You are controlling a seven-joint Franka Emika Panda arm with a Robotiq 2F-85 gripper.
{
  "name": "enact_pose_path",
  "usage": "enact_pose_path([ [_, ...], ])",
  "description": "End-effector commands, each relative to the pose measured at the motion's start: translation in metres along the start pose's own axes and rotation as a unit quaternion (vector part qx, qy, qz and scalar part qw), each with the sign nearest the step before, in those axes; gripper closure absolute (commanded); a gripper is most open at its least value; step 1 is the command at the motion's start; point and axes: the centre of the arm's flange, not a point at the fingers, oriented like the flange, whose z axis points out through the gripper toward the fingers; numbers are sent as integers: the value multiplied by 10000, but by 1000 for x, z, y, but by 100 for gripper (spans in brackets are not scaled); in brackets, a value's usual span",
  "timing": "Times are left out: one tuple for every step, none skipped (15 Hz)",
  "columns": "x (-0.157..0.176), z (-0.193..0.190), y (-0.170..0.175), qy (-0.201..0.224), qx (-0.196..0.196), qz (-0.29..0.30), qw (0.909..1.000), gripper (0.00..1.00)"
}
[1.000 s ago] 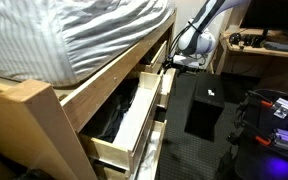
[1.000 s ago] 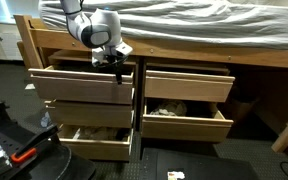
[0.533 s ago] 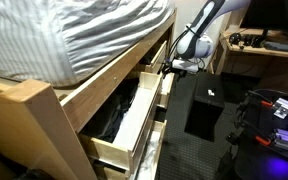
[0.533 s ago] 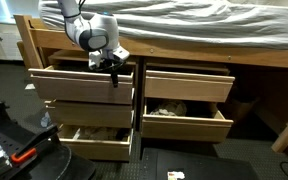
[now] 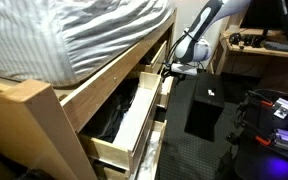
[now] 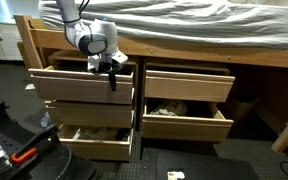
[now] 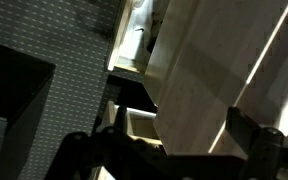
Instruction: Close the top left drawer then open the top right drawer fully
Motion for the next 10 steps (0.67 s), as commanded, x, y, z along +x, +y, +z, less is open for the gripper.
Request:
enact_pose_path([
  [3, 31, -23, -382, -138, 13, 9992, 0],
  [0, 42, -33, -606, -233, -33, 9979, 0],
  [-5, 54, -45, -663, -266, -59, 9974, 0],
  [-5, 60, -55, -654, -37, -131, 9978, 0],
  [-6, 56, -65, -612, 189, -162, 9978, 0],
  [-9, 58, -76, -440, 646, -204, 9967, 0],
  [-13, 58, -83, -230, 814, -226, 9962, 0],
  [-19, 61, -91, -123, 1048, -229, 9942, 0],
  [-22, 61, -99, 21, 1296, -219, 9913, 0],
  [-25, 64, -107, 172, 1532, -242, 9877, 0],
])
